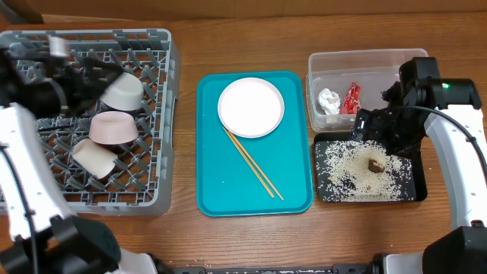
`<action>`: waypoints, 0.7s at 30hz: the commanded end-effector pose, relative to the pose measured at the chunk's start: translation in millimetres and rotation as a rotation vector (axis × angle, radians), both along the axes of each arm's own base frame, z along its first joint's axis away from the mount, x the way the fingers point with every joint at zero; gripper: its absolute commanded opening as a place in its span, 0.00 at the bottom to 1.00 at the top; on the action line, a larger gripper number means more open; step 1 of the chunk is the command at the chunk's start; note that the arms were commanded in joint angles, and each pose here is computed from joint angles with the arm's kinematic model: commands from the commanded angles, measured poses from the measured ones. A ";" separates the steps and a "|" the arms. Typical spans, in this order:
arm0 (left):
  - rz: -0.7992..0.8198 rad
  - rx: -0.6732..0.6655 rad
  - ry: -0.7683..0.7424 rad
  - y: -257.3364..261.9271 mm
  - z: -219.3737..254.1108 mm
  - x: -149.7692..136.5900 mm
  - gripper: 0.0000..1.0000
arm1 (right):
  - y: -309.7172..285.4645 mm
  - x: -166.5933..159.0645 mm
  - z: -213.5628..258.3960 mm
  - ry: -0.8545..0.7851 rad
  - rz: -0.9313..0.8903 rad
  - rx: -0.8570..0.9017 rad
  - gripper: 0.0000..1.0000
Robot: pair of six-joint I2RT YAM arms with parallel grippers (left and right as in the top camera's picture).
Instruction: Sort waste into correct bins and load items into the dishwasher
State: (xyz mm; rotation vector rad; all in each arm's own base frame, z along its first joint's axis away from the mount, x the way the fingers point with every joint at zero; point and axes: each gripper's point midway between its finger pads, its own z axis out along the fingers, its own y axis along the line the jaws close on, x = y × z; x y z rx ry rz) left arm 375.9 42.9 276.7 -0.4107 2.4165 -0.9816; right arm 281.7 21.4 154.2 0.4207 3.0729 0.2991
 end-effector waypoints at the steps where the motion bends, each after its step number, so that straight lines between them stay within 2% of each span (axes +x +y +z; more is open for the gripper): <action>1: 0.124 0.232 0.288 -18.5 -35.6 -18.8 1.00 | 0.0 -0.5 9.4 -0.030 -0.005 0.002 1.00; 4: 0.084 0.356 0.455 -72.4 -59.6 -38.3 1.00 | 0.0 -0.7 9.4 -0.029 -0.005 0.002 1.00; 11: -0.041 0.471 0.547 -163.1 -109.8 -60.7 1.00 | -1.2 -2.7 9.0 -0.021 -0.006 -0.005 1.00; 15: -0.039 0.539 0.610 -188.3 -149.7 -79.6 0.99 | -3.1 -4.2 8.6 -0.014 -0.006 -0.017 1.00; 21: -0.070 0.611 0.631 -208.5 -209.4 -97.5 0.92 | -3.6 -3.9 8.5 -0.016 -0.006 -0.020 1.00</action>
